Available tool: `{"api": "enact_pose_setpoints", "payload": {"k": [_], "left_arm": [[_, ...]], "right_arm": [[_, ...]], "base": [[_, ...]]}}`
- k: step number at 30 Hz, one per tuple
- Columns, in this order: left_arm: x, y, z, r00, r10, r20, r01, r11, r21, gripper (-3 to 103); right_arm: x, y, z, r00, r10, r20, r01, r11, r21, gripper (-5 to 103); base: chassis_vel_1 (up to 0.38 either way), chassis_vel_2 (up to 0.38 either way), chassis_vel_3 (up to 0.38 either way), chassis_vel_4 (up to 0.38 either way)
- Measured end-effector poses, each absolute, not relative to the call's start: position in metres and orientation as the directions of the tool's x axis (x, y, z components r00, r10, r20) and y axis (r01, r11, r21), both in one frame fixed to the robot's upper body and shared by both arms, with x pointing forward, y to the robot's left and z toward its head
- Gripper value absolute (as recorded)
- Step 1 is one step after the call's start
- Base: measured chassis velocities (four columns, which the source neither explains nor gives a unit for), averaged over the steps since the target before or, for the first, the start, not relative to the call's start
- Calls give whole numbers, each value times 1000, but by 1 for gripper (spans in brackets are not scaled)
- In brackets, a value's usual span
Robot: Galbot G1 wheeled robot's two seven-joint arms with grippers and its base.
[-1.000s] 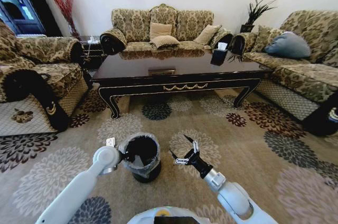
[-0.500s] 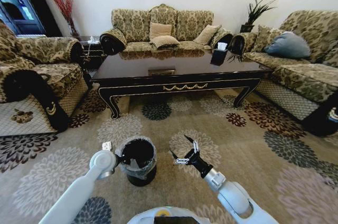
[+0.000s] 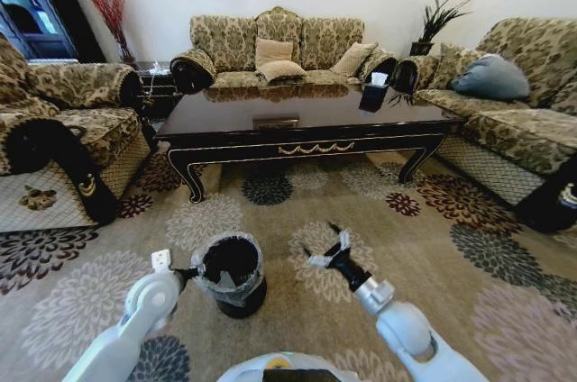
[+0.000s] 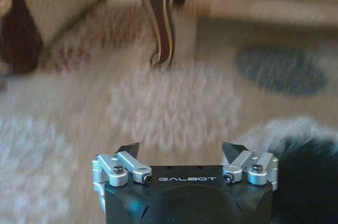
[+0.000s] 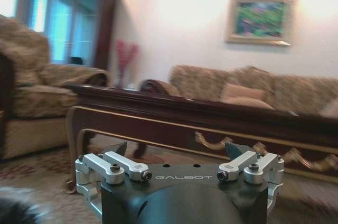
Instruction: Move to the front of the table and pick up the trash from the floor, then place it into the trash bin.
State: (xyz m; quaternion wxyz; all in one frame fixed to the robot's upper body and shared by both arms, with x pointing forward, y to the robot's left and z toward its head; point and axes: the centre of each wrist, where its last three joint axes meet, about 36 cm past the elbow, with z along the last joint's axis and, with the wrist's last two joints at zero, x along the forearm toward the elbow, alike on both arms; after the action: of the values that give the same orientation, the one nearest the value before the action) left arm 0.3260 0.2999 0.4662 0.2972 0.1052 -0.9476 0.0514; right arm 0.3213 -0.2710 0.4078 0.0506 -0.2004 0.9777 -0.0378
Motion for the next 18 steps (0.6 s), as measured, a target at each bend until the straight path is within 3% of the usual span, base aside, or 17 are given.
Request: {"api": "enact_pose_setpoints", "payload": {"k": [2,4,9,13,18], "left_arm": [[322,302,465,-826,-166,539,-223,974,-42,93],[311,302,460,-899,-151,410,-192,980,-60,99],[299,297,469,-975,-115,191,-127,990,-52,100],[285,306,467,-988,-118,96,-117,993,18,100],[261,320,447,-991,-107,78,-101,992,82,100]], "right_arm": [[323,-273,405,-923,-377,-80,-372,925,-75,100],[327,-282,395,-945,-320,-61,-320,947,-20,100],[329,-291,374,-967,-253,-27,-254,967,14,100],[327,-292,368,-976,-215,-20,-216,975,47,100],[319,-293,363,-984,-176,-26,-177,982,72,100]], "base": [[0,0,0,0],[0,0,0,0],[0,0,0,0],[0,0,0,0],[0,0,0,0]]}}
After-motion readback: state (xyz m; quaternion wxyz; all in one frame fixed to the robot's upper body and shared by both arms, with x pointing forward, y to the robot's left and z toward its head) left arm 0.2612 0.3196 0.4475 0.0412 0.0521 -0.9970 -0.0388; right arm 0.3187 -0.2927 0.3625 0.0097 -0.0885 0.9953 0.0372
